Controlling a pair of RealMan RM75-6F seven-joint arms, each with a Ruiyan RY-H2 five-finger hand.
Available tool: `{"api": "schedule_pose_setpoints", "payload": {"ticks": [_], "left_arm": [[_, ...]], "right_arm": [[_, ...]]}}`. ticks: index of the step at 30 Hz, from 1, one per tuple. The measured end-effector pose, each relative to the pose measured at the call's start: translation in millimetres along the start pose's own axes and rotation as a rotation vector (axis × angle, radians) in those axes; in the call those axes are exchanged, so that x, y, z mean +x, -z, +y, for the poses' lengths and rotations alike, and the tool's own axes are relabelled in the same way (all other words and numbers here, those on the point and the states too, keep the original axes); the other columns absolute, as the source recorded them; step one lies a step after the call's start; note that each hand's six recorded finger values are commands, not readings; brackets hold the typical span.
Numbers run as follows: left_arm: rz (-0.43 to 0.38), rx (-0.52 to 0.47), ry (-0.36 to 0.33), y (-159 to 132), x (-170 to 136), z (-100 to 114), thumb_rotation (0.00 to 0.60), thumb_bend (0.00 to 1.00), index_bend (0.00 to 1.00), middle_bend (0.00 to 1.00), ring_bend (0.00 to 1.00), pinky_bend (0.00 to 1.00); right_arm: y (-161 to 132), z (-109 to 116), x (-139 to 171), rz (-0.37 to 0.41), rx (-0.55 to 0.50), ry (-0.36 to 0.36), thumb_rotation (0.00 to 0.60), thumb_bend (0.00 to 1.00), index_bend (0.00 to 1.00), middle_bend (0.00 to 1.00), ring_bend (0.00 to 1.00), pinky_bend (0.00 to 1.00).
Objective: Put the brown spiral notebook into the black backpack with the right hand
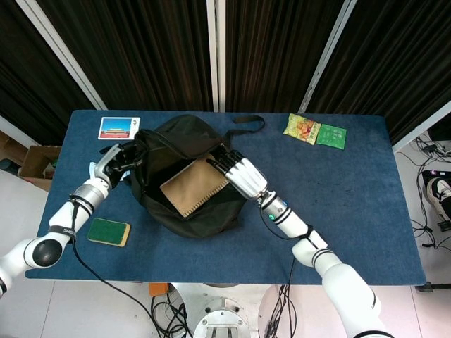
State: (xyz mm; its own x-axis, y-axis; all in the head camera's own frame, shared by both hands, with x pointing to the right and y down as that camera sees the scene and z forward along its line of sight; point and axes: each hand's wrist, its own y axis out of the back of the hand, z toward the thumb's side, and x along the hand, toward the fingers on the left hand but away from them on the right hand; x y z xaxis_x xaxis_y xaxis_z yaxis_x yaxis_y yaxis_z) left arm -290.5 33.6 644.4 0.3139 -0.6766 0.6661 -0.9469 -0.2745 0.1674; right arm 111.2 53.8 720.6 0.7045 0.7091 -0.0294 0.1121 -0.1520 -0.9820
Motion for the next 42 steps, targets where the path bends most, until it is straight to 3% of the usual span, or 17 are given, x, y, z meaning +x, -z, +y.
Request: {"api": "schedule_pose_setpoints", "payload": {"ticks": [7,11,14,16,19,22,26,29,35,42], "left_arm": [[0.005,0.250,0.024,22,5,-8,0.600,0.42,0.50,0.18,0.08,0.13],[0.010,0.436,0.060,35,8,-18,0.600,0.37,0.44,0.18,0.08,0.13],[0.020,0.611,0.106,43,8,-26,0.600,0.16,0.27,0.16,0.08,0.13],[0.022,0.741,0.142,46,7,-32,0.600,0.10,0.19,0.15,0.08,0.13],[0.001,0.893,0.177,45,2,-40,0.600,0.08,0.15,0.15,0.08,0.13],[-0.053,0.949,0.156,36,-6,-42,0.600,0.08,0.15,0.16,0.08,0.13],[-0.128,0.992,0.059,20,-24,-25,0.600,0.08,0.16,0.17,0.09,0.13],[-0.150,1.027,-0.062,12,-45,6,0.600,0.08,0.17,0.18,0.09,0.13],[-0.066,1.102,-0.365,16,-98,88,0.600,0.08,0.22,0.19,0.09,0.13],[0.073,1.329,-0.664,31,-161,158,0.600,0.08,0.23,0.18,0.09,0.13]], "right_arm": [[58,37,75,-0.016,0.074,0.037,0.600,0.00,0.25,0.34,0.22,0.36],[93,60,131,-0.103,0.096,0.024,0.600,0.00,0.25,0.34,0.22,0.36],[116,79,171,-0.189,0.120,0.007,0.600,0.00,0.25,0.34,0.22,0.36],[127,90,193,-0.245,0.136,0.000,0.600,0.00,0.25,0.33,0.22,0.36],[143,104,217,-0.328,0.151,-0.011,0.600,0.00,0.21,0.31,0.20,0.34],[154,114,232,-0.388,0.151,-0.035,0.600,0.00,0.15,0.30,0.19,0.31],[165,125,251,-0.469,0.131,-0.077,0.600,0.00,0.14,0.27,0.17,0.29],[173,129,266,-0.527,0.108,-0.130,0.600,0.00,0.13,0.25,0.15,0.27],[181,141,292,-0.614,0.062,-0.195,0.600,0.04,0.11,0.20,0.10,0.23],[176,157,315,-0.670,-0.061,-0.194,0.600,0.13,0.06,0.14,0.02,0.15]]}}
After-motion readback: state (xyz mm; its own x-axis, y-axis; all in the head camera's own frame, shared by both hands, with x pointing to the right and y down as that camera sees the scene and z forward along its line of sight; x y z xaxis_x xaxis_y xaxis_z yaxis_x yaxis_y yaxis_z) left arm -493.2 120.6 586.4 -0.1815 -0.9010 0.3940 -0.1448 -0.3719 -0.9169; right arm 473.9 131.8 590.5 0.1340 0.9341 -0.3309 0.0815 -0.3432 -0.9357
